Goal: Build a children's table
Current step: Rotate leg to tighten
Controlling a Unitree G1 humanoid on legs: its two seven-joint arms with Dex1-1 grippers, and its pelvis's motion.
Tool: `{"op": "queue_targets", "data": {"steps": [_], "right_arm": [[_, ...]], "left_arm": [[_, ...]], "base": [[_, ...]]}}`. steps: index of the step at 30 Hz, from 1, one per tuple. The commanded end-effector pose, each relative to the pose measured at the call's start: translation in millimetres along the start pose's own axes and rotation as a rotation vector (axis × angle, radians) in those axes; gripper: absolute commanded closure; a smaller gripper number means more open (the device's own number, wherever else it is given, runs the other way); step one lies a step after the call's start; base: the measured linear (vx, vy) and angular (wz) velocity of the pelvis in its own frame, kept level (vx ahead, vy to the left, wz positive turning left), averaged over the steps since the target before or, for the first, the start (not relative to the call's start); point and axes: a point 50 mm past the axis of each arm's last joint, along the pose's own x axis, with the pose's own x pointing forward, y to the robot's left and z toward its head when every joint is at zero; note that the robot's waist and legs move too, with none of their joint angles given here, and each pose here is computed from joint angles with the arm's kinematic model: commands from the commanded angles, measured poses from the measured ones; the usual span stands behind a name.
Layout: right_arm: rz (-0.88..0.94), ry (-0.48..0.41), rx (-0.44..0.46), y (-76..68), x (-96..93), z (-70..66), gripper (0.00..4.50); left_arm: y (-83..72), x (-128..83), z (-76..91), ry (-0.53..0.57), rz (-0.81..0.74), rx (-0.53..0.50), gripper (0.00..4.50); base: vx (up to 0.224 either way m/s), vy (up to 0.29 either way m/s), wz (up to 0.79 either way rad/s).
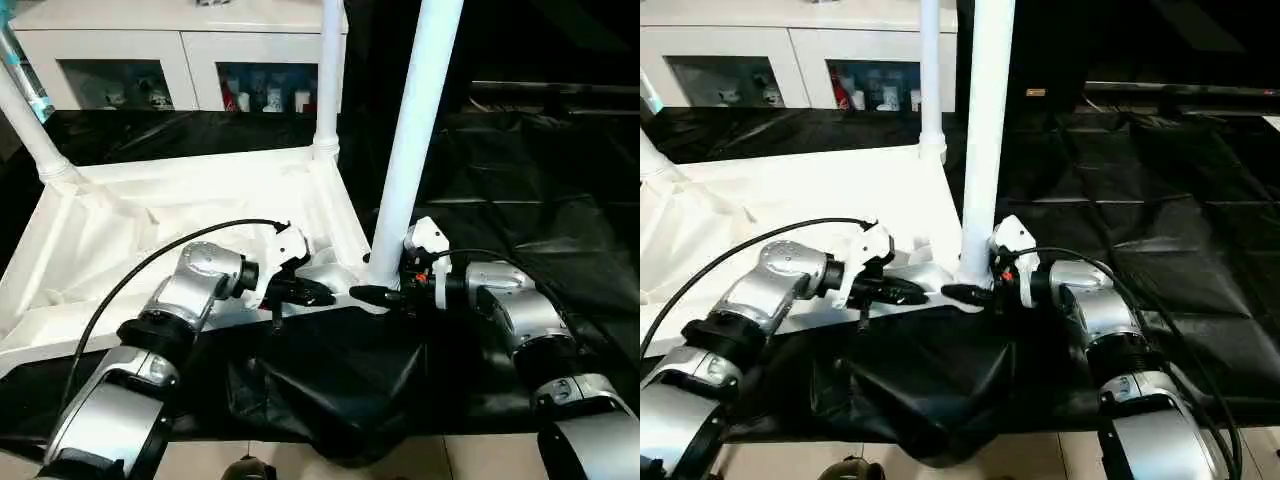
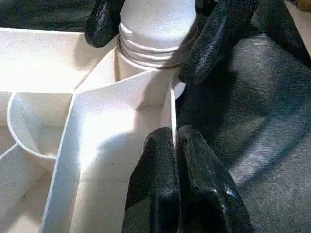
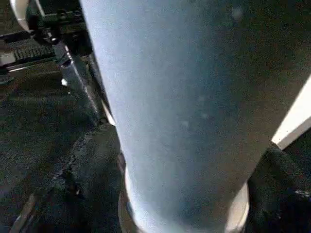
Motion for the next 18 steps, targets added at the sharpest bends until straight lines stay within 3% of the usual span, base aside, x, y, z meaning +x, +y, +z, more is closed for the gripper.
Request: {"op": "queue_targets", "data": {"steps": [1, 12, 14, 18], "right_arm": [[0.070, 0.021, -0.001, 7.8, 5.6, -1.7, 1.06], [0.085, 0.010, 0.027, 12.1, 8.2, -3.8, 1.76], [0.014, 0.022, 0.037, 10.2, 11.3, -8.9, 1.78], [-0.307, 0.025, 0.112, -6.2, 21.3, -19.1, 1.79]], "left_arm": [[-2.1, 4.0, 26.0, -0.090, -0.049, 0.085, 4.50], [-1.9, 1.0, 23.9, -0.085, -0.023, 0.081, 4.50], [3.4, 4.2, 26.2, -0.094, 0.048, 0.063, 4.50], [17.3, 14.4, 34.7, -0.105, 0.224, 0.034, 4.50]], "base": [[0.000, 0.000, 0.00], [0.000, 0.000, 0.00], [0.000, 0.000, 0.00], [0.000, 0.000, 0.00]]}}
